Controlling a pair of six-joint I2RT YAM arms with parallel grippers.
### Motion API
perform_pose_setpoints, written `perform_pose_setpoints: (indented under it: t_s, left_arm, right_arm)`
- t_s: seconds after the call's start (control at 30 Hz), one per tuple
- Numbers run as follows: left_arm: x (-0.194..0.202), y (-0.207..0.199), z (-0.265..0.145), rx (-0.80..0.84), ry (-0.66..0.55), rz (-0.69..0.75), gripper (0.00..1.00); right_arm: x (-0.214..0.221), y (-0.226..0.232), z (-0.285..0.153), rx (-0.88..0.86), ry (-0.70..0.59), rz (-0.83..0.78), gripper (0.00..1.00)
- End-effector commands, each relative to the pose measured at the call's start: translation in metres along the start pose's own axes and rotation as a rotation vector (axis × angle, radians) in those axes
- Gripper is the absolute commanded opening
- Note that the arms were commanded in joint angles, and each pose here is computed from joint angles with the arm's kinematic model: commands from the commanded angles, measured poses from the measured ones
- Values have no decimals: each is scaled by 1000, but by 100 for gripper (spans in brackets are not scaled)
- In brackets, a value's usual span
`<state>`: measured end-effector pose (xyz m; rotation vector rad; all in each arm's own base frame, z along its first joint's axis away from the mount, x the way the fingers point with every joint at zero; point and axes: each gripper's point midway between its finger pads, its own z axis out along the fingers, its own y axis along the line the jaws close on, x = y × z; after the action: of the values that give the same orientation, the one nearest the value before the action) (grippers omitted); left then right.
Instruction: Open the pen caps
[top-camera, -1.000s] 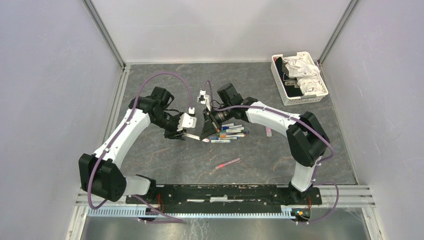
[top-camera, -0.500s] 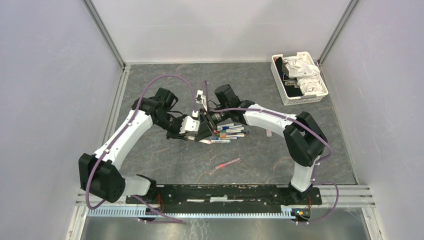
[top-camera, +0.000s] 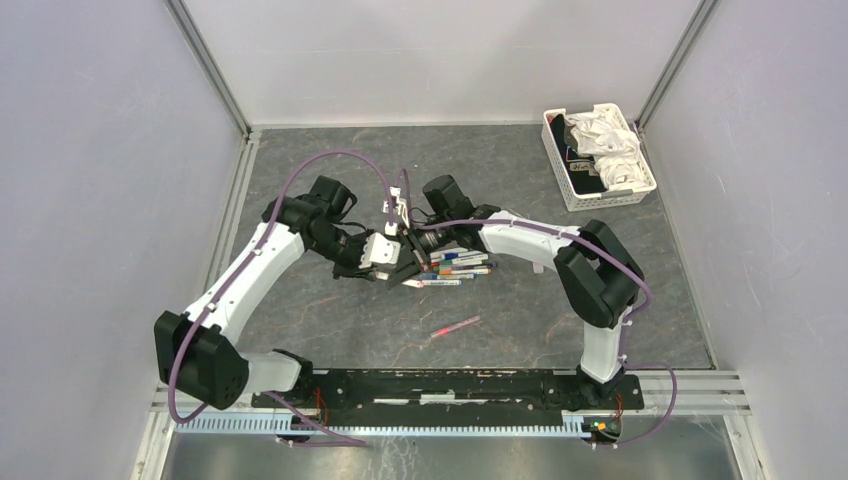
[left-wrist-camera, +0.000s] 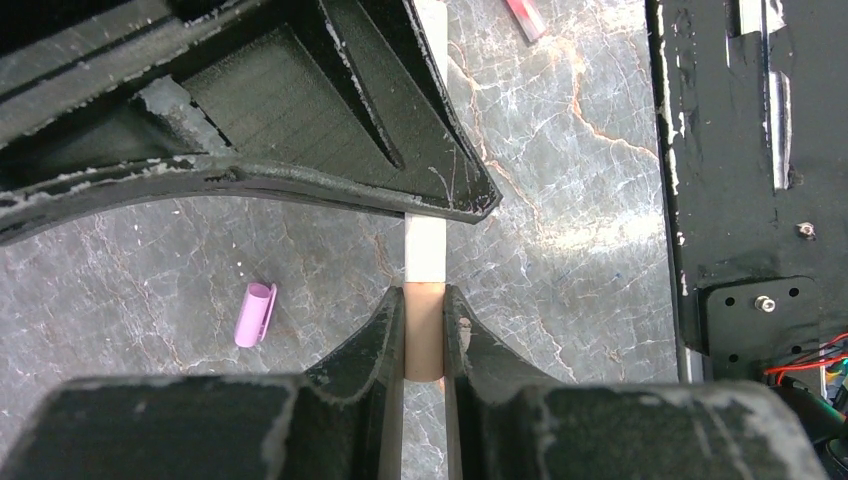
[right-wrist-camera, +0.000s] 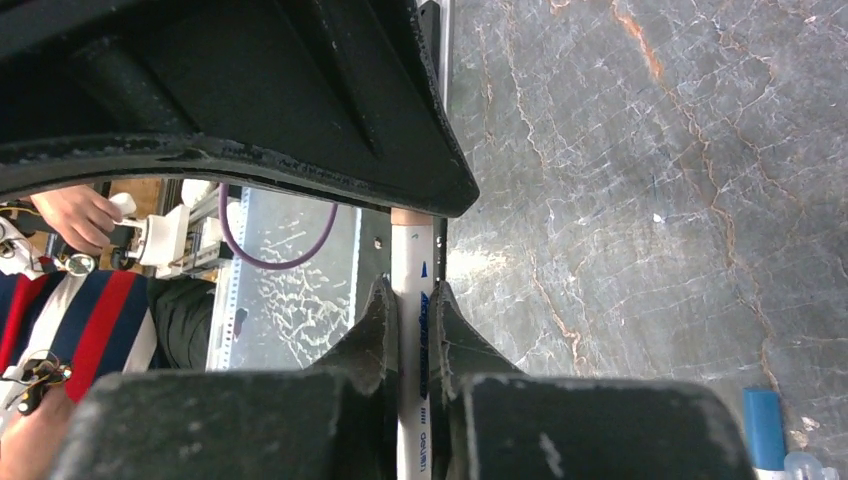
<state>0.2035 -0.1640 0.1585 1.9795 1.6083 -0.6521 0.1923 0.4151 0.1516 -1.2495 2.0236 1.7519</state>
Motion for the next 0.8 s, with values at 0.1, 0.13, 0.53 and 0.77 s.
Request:
perform_pose_setpoints:
  t_s: [0.1, 0.13, 0.53, 0.77]
  left_arm:
    - [4, 10, -14, -73, 70, 48, 2]
    - [7, 10, -15, -75, 88, 57, 2]
    - [70, 25, -41, -136, 410, 154, 2]
    - [69, 37, -30, -164, 289, 64, 2]
  right_arm:
    - [7, 5, -11, 42, 39, -75, 0]
    - [13, 3, -14, 52, 42, -69, 0]
    - [74, -5, -46, 152, 124, -32, 0]
    - [53, -30, -99, 360, -35, 6, 0]
